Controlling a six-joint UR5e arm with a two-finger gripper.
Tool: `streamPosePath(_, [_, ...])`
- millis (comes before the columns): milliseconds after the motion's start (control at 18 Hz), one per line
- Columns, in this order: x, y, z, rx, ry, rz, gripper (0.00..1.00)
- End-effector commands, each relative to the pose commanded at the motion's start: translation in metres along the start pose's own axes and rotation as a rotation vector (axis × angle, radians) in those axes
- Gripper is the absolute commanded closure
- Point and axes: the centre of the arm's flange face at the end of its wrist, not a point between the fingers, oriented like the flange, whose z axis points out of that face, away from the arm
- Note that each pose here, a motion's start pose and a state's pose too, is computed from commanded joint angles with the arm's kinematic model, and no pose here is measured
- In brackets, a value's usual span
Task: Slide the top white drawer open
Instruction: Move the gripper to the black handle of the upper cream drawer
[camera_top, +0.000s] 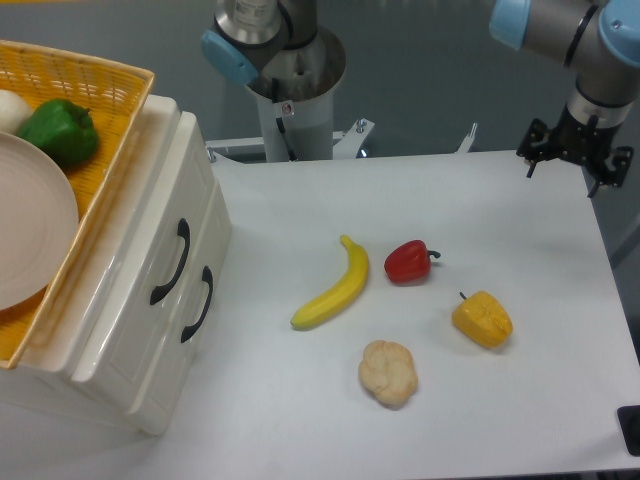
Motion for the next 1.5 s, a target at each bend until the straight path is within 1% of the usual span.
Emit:
streamPosePath(389, [0.000, -0.002, 0.001, 0.003, 0.002, 0.000, 0.00])
streamPosePath(556, [0.013, -0.023, 0.005, 0.002, 0.013, 0.021, 0.00])
streamPosePath(667, [0.024, -0.045, 0.004, -0.003, 0.016, -0.012, 0.00])
streamPosePath(778, [0.038, -0.063, 0.010, -0.005, 0.035, -0.031, 0.00])
streamPosePath(833, [0.048, -0.072, 0.011, -0.006, 0.042, -0.066, 0.00])
streamPosePath(889, [0.055, -0.081, 0.013, -0.006, 0.045, -0.079, 0.00])
streamPosePath(1000, [0.074, -0.106, 0.006, -0.006, 0.049, -0.096, 0.00])
streamPosePath(1167, [0.108, -0.152, 0.001, -0.006, 0.048, -0.195, 0.00])
streamPosePath(1278, [0.129, -0.179, -0.001, -0.008, 0.047, -0.244, 0.00])
streamPosePath(1389, [0.149, -0.202, -0.003, 0.004, 0.053, -0.324, 0.00])
streamPosePath(1500, [0.167, -0.224, -0.009, 0.049, 0.089, -0.385, 0.00])
